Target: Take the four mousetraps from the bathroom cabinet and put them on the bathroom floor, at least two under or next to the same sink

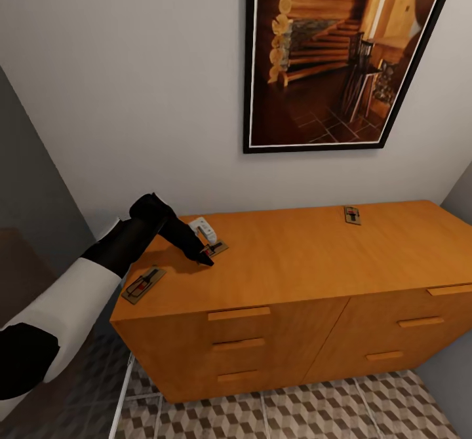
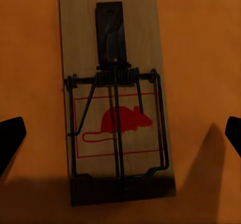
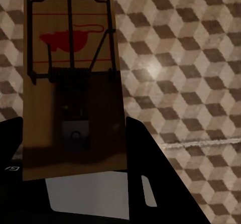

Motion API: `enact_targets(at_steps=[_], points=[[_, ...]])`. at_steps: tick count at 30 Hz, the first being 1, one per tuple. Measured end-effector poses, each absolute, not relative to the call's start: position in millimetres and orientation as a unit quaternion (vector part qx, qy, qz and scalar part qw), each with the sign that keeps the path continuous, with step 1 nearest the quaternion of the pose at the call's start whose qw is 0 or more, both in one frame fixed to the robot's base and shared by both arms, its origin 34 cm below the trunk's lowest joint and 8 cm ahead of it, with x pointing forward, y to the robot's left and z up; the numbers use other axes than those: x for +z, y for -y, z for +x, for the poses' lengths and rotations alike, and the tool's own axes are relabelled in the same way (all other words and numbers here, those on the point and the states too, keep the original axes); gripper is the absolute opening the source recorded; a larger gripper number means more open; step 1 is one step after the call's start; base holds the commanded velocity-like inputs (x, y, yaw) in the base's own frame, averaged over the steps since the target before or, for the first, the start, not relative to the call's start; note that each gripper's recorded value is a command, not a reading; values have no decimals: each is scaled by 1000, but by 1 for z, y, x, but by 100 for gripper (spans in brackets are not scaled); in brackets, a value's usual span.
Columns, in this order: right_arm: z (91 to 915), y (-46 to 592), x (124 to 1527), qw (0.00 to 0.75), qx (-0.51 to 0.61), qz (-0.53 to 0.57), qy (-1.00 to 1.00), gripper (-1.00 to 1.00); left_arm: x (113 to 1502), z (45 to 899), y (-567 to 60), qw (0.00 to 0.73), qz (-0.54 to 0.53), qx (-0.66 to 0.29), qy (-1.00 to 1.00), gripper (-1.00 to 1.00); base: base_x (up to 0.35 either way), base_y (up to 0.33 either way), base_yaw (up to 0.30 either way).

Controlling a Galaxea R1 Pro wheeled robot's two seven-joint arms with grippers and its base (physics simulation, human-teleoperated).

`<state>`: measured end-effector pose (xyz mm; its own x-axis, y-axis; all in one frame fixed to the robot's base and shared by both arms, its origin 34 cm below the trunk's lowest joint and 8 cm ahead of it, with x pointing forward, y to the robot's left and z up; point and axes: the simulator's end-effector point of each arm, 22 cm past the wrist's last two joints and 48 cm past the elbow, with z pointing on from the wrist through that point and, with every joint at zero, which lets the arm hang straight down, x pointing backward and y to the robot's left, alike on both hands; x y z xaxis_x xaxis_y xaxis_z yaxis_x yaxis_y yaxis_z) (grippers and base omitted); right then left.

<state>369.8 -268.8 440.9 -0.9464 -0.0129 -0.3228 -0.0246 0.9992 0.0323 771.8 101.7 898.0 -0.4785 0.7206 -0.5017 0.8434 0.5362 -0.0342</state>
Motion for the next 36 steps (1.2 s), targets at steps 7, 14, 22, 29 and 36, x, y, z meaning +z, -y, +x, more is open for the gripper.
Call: enact_targets(at_steps=[7,14,22,29,36], points=[[370,269,441,164,18,-10,-986,-100,898,772,-102,220,463,-136,-848,100,0,0,0],[370,269,441,164,18,-10,-986,-100,898,772,-102,220,464,-136,-847,100,0,0,0],[370,269,441,164,18,-11,-986,-100,898,772,-102,220,464,-136,-847,100,0,0,0],[370,269,441,164,19,-11,-986,-100,898,772,-102,220,464,-136,-847,100,0,0,0],[370,269,441,164,19,-11,-986,-100,898,772,-102,220,464,-136,-848,100,0,0,0]])
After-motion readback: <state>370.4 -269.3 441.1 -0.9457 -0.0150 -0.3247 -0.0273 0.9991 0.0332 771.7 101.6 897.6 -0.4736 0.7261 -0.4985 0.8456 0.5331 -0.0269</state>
